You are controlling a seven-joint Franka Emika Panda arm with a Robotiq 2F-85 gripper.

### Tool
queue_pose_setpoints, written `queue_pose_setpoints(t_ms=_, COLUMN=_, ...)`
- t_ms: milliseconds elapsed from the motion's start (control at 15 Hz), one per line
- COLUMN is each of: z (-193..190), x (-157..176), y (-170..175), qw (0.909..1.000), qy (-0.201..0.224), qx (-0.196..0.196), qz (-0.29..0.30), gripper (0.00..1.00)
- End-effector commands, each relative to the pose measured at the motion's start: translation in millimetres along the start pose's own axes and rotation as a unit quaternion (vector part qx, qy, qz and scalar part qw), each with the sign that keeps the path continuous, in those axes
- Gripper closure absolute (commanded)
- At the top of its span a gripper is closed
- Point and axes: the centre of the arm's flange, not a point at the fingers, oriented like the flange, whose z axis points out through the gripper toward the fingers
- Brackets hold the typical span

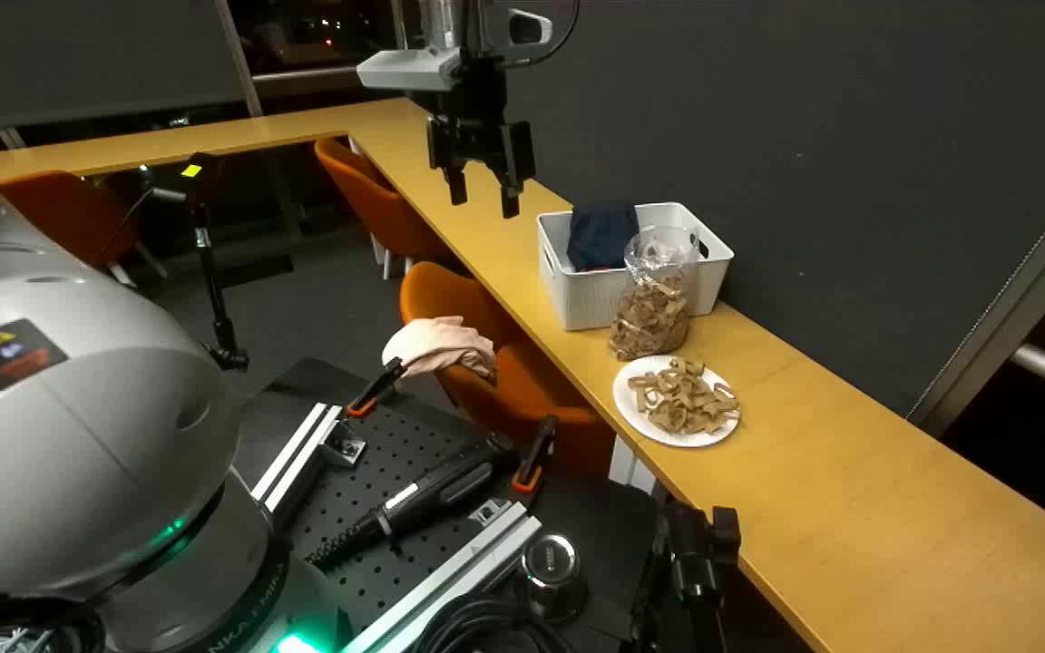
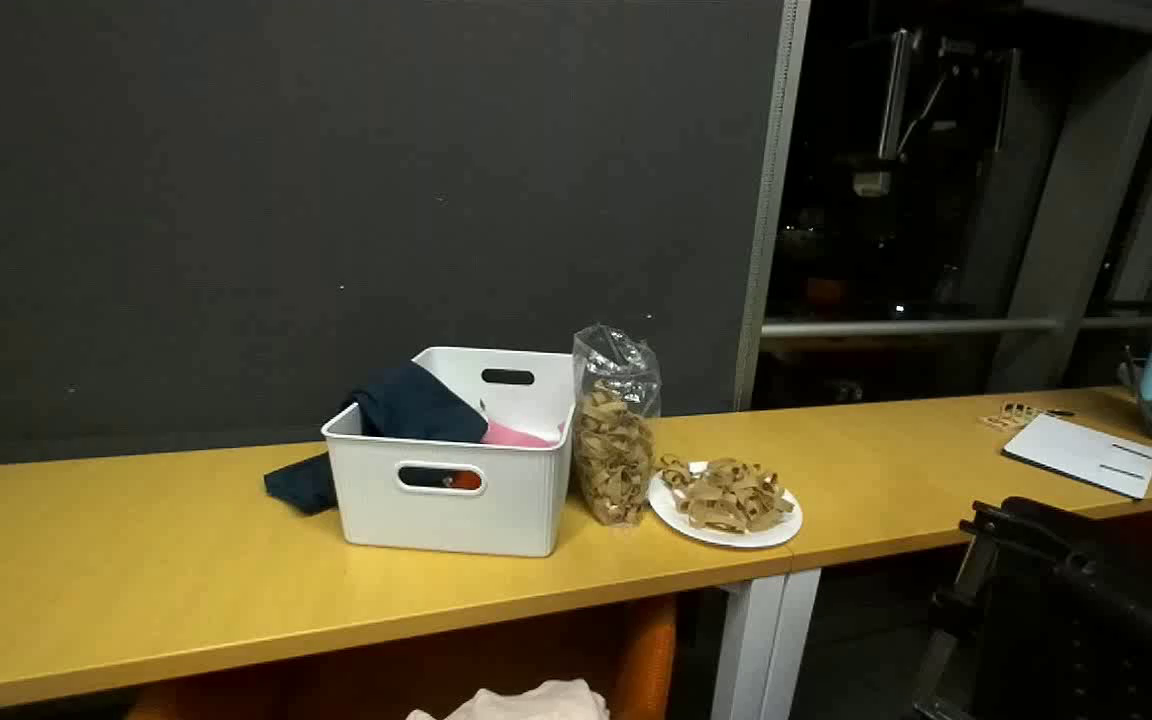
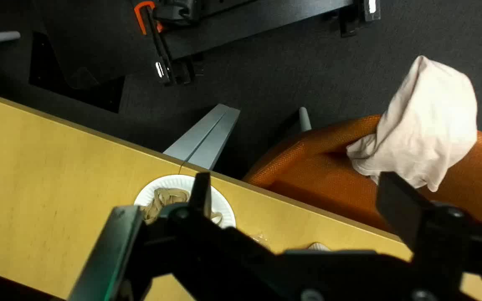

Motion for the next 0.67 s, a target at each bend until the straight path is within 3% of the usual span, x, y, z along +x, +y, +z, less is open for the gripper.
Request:
queue_pose_setpoints(t_ms=0, z=-1, x=0, y=0, qw=1.0000, qy=0.001, qx=0.000, qz=0.000, gripper=0.00)
queue_pose_setpoints(t_ms=400, z=-2, x=1, y=0, qw=1.0000, qy=0.002, qx=0.001, qz=0.000, gripper=0.00)
queue_pose_setpoints(t_ms=600, z=-11, x=32, y=17, qw=0.9992, qy=0.040, qx=-0.002, qz=0.005, gripper=0.00)
